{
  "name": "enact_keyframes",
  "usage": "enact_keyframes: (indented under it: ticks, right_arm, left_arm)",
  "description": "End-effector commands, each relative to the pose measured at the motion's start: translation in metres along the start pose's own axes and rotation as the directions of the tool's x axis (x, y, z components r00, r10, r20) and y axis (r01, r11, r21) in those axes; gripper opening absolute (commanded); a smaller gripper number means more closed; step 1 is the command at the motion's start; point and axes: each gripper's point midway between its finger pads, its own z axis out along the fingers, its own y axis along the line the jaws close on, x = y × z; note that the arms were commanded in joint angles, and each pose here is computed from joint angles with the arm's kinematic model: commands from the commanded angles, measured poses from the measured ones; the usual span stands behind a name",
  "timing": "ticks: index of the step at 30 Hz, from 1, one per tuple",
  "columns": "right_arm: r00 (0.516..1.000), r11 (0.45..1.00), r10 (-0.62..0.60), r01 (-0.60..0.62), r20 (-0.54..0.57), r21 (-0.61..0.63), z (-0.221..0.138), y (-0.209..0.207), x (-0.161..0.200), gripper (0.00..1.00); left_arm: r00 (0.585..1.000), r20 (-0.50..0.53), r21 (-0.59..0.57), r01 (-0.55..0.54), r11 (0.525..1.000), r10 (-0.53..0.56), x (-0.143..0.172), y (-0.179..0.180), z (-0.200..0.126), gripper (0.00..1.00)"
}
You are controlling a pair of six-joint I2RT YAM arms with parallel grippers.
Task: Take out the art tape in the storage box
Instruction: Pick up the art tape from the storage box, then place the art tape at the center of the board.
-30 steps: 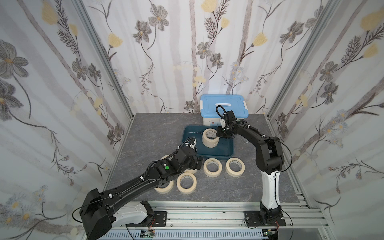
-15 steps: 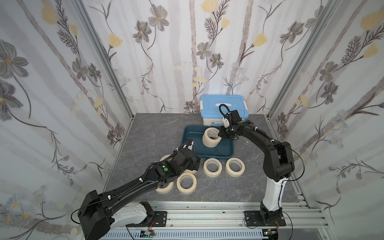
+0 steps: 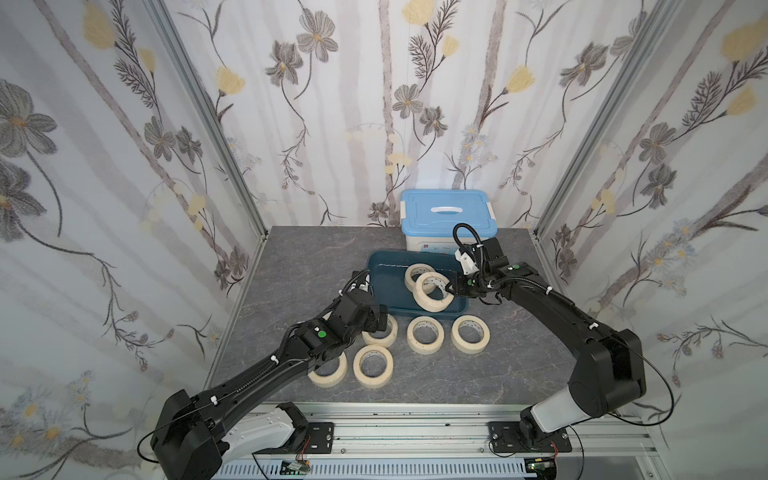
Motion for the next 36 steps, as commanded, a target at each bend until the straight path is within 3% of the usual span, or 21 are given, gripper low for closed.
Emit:
enact_keyframes:
  ticks: [1, 13, 22, 36]
  right_arm:
    - [0.999, 0.999, -0.014, 0.012, -0.033, -0.052, -0.011, 0.009, 0.02, 0.19]
    - [0.988, 0.996, -0.072, 0.063, -0.136, -0.066, -0.044, 0.012, 0.101, 0.18]
    - [0.952, 0.99, -0.125, 0.1, -0.279, -0.103, -0.031, 0.027, 0.167, 0.19]
    - [0.902, 0.977, -0.215, 0.199, -0.375, -0.082, -0.007, 0.029, 0.194, 0.19]
  left_arm:
    - [1.0, 0.015, 0.004, 0.027, 1.0, -0.027, -0.004, 0.003, 0.0, 1.0]
    - [0.994, 0.104, 0.001, 0.031, 1.0, -0.031, -0.024, 0.008, 0.001, 1.0]
    - [0.99, 0.142, -0.017, 0.006, 1.0, -0.003, -0.038, 0.009, -0.003, 1.0]
    - [0.992, 0.126, -0.038, 0.001, 0.999, 0.003, -0.035, 0.012, 0.001, 1.0]
